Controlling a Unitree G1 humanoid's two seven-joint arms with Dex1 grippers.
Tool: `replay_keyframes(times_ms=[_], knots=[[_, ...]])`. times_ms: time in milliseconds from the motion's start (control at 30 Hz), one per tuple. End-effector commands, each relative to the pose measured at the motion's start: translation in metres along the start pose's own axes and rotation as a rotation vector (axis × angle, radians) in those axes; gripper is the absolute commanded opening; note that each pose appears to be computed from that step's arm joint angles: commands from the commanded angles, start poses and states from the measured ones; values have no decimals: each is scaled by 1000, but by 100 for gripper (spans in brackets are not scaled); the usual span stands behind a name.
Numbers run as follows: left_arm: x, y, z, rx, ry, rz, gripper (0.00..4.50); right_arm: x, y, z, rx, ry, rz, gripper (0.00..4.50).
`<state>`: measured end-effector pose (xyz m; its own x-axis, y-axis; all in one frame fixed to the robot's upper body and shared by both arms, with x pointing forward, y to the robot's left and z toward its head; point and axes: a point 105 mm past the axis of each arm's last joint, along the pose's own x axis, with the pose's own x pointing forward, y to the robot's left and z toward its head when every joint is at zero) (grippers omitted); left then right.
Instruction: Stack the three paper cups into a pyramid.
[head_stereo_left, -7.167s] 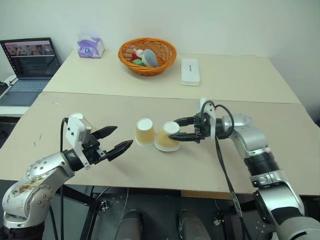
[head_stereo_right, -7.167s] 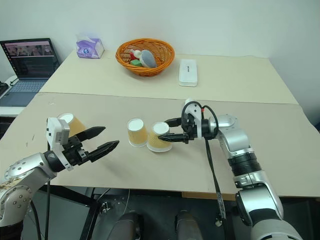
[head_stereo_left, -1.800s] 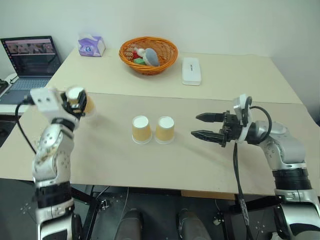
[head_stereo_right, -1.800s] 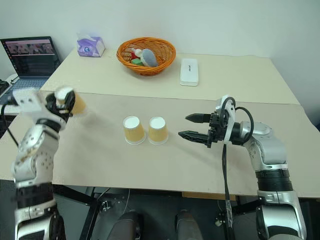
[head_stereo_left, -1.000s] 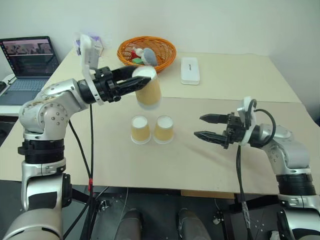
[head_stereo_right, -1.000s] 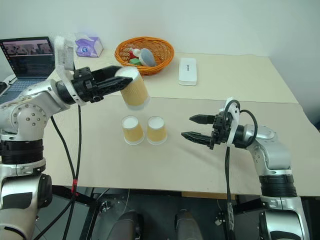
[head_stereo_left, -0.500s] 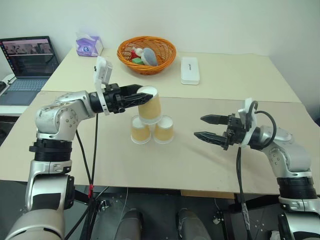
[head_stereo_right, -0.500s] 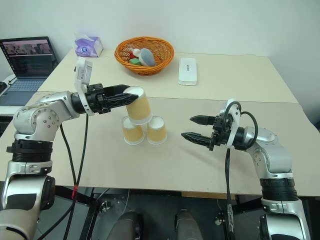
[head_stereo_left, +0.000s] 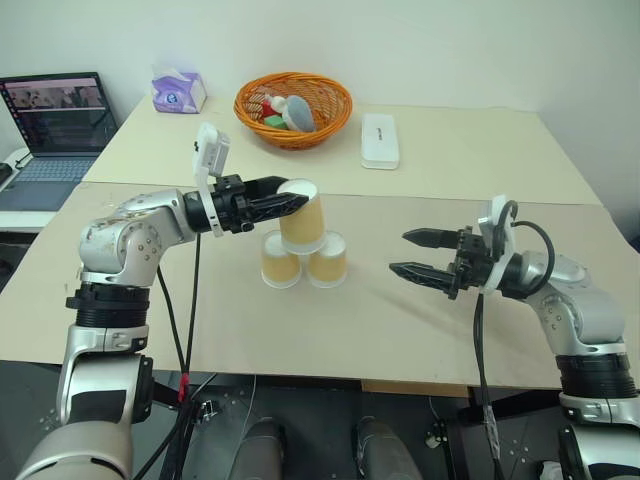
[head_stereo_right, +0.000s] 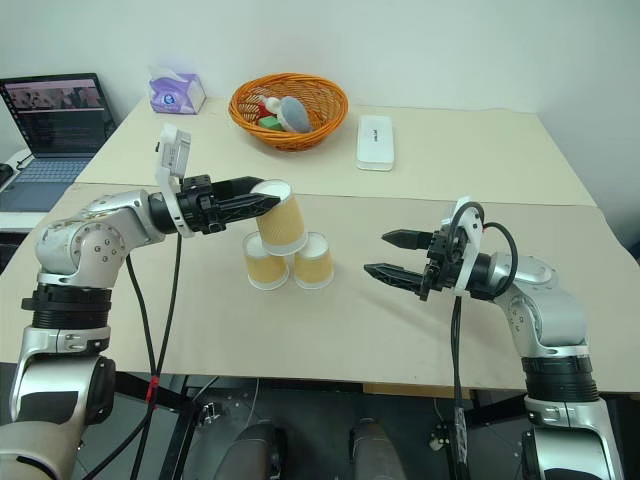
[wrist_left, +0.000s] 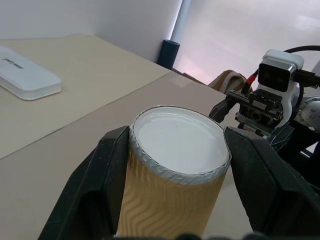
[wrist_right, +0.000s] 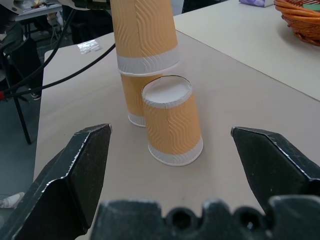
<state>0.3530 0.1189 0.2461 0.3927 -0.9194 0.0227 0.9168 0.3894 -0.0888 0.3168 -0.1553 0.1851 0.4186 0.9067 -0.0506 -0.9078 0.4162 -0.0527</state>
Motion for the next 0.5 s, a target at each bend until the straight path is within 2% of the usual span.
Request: replay_keyframes(times_ms=[33,200,267,300,333,367,500], knots=[[0,-4,10,59,-34,-2,306,-7,-1,16,-61,-31,-13,450],[1,-4,10,61,-38,0,306,-7,-2,17,-60,-36,-17,450],[1,-4,13,53,-56,-5,362,-7,-3,17,-59,-36,-18,450],[1,-4,13,53,-60,-7,375,-7,-3,17,-59,-35,-18,450],[1,-3,13,69,-55,4,423,-7,-2,17,-59,-34,-17,450],[2,-2,12,82,-49,13,437,-7,-3,17,-59,-33,-18,450],[2,0,17,97,-66,29,437,-9,-5,17,-60,-32,-31,450]])
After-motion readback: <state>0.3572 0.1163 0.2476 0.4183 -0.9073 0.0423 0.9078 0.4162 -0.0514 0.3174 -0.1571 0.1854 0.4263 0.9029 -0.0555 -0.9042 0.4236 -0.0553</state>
